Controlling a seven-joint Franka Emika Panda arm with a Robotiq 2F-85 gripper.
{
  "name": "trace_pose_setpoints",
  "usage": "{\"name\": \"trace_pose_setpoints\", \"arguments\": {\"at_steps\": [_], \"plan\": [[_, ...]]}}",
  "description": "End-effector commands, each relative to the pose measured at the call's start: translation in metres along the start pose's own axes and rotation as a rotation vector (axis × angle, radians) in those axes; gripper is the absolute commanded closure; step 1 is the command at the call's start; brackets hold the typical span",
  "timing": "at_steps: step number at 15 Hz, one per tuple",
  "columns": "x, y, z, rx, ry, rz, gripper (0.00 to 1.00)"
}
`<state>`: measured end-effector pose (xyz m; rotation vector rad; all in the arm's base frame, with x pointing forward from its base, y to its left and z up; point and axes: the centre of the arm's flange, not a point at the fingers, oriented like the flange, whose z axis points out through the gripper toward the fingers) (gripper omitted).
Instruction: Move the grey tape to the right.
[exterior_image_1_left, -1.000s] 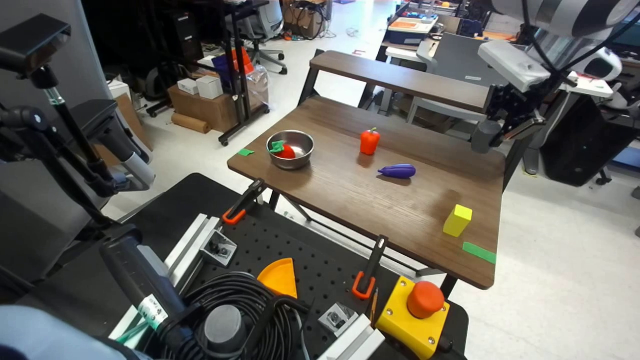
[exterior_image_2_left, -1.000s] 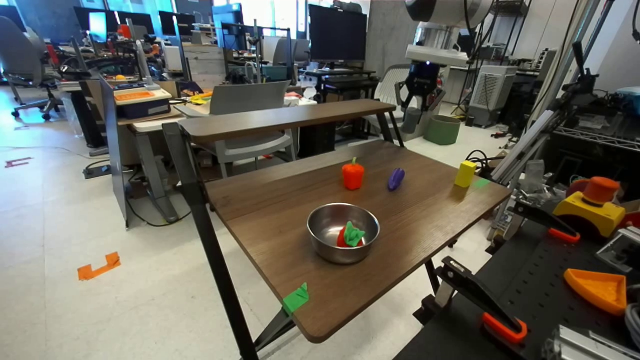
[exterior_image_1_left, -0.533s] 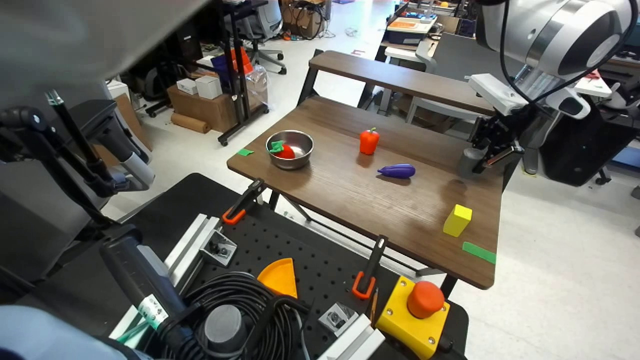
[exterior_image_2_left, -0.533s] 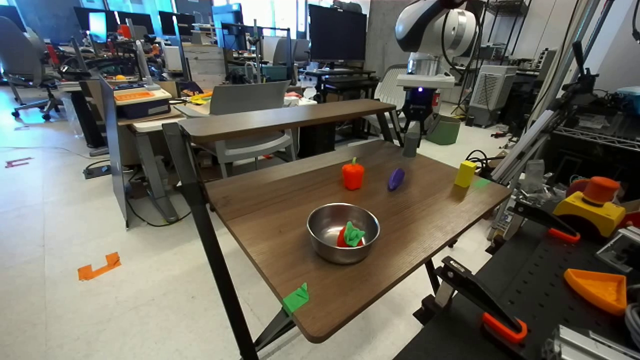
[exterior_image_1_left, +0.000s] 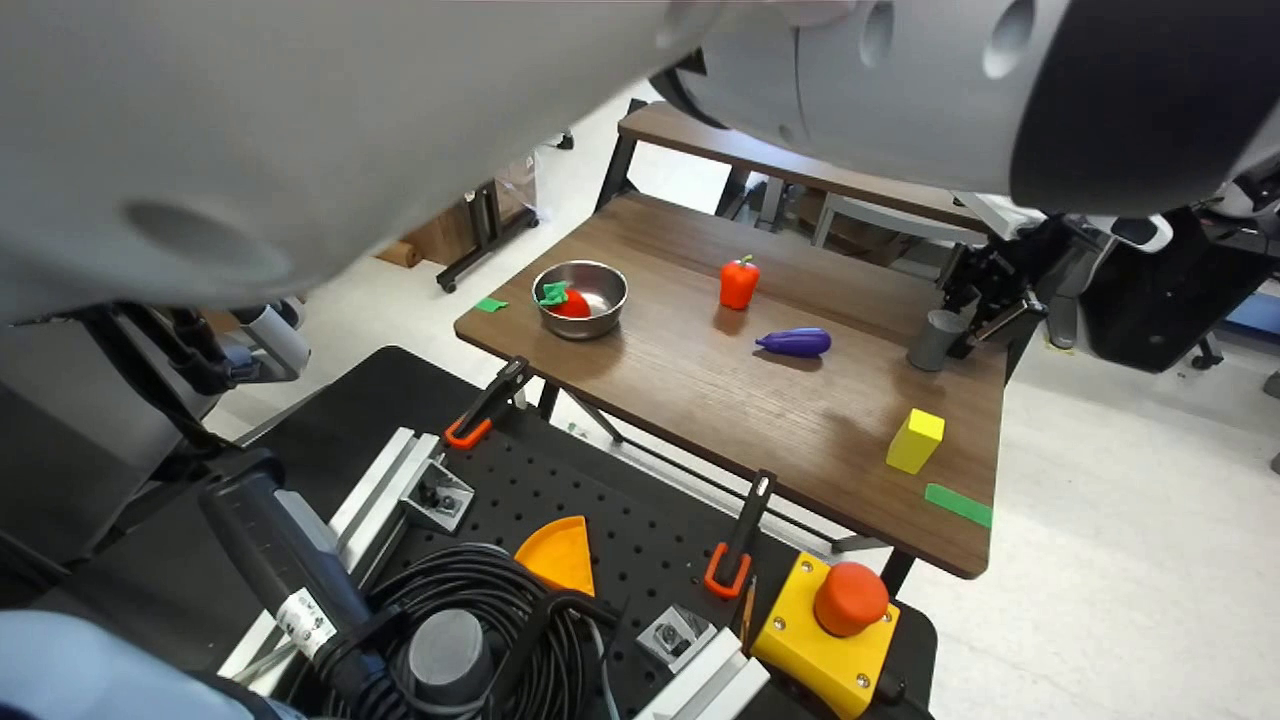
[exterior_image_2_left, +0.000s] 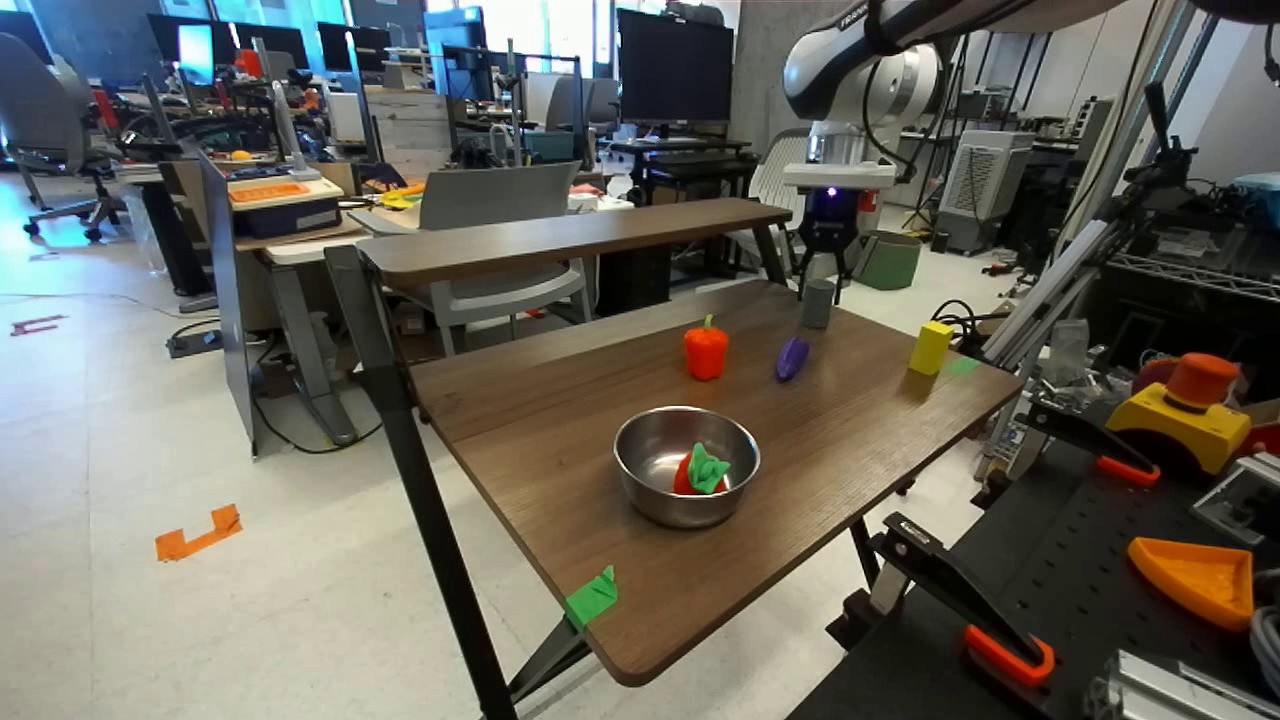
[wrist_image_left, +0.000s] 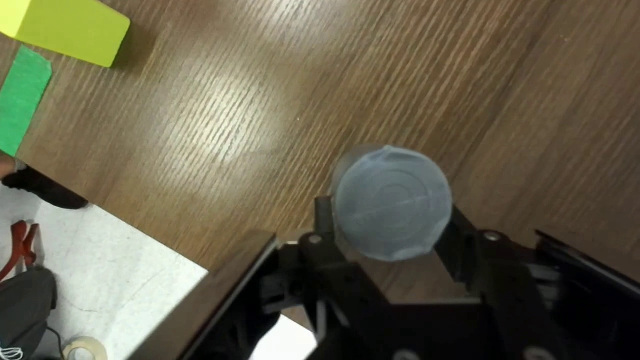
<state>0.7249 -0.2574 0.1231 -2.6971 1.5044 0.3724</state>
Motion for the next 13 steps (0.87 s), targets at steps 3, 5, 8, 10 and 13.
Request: {"name": "trace_pose_setpoints", "arguments": {"at_steps": [3, 5, 8, 10, 13], "plan": [[-0.005, -0.019, -0.032, 0.019, 0.018, -0.082, 0.02], [-0.037, -0.009, -0.058, 0.02, 0.051, -0.146, 0.0], [-0.076, 0.006, -0.094, -0.031, 0.081, -0.237, 0.0], [-0.033, -0.03, -0.089, 0.009, 0.085, -0.201, 0.0], [-0.041, -0.028, -0.103, -0.004, 0.08, -0.218, 0.0]]}}
